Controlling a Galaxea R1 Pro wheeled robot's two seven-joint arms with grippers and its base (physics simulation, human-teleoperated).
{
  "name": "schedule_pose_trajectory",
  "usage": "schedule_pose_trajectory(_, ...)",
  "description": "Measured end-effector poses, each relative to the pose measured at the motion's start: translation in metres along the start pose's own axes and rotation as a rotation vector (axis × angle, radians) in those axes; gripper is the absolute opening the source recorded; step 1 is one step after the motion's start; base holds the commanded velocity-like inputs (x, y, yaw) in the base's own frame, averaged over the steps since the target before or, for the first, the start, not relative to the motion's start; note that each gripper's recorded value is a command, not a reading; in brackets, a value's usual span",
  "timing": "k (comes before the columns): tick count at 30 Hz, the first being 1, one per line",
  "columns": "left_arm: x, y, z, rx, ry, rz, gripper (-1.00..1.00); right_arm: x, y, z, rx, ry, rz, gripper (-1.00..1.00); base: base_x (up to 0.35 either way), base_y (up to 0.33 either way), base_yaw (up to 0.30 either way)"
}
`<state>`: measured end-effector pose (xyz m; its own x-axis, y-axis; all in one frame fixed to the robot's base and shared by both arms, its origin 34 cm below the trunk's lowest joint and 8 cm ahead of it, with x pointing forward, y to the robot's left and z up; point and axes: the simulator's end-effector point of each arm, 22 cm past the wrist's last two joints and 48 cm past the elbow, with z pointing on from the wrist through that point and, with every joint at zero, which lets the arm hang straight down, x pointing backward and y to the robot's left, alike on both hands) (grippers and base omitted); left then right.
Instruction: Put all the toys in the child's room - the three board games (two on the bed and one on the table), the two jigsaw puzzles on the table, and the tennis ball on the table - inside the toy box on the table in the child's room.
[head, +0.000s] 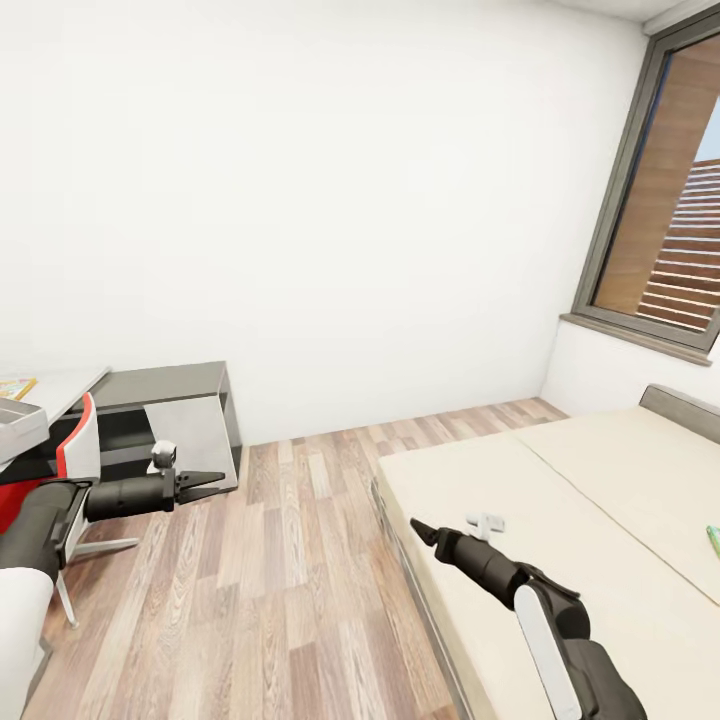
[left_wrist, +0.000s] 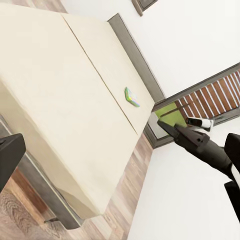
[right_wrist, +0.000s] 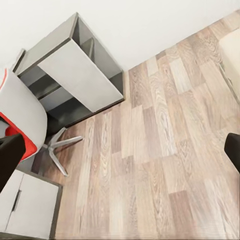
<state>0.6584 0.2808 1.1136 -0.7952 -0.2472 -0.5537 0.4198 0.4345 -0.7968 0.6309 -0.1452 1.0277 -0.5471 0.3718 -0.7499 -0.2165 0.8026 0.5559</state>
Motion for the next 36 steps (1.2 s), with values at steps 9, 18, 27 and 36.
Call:
schedule_pose_trajectory(9, -0.0001, -0.0001, 0.0, 0.0, 0.0, 0.0, 1.0, 0.0039, 0.0025, 0.001, 0.002, 0.01, -0.006, 1.0, 0.0, 0.0, 0.0)
schedule_pose_trajectory(18, -0.0001, 0.0, 0.0002, 0.001, 0.0, 0.001, 1.0, 0.0048, 0.004, 0.002, 0.0, 0.011, -0.007, 1.0, -0.053, -0.009, 0.167)
schedule_pose_trajectory(27, -0.0001, -0.0004, 0.0002, 0.002, -0.001, 0.001, 1.0, 0.0059, 0.0066, 0.0031, -0.002, 0.011, -0.004, 1.0, -0.048, -0.041, 0.28)
schedule_pose_trajectory(36, -0.0001, -0.0007, 0.0006, 0.002, -0.001, 0.001, 1.0, 0.0058, 0.0069, 0.0032, -0.002, 0.011, -0.005, 1.0, -0.002, -0.002, 0.285)
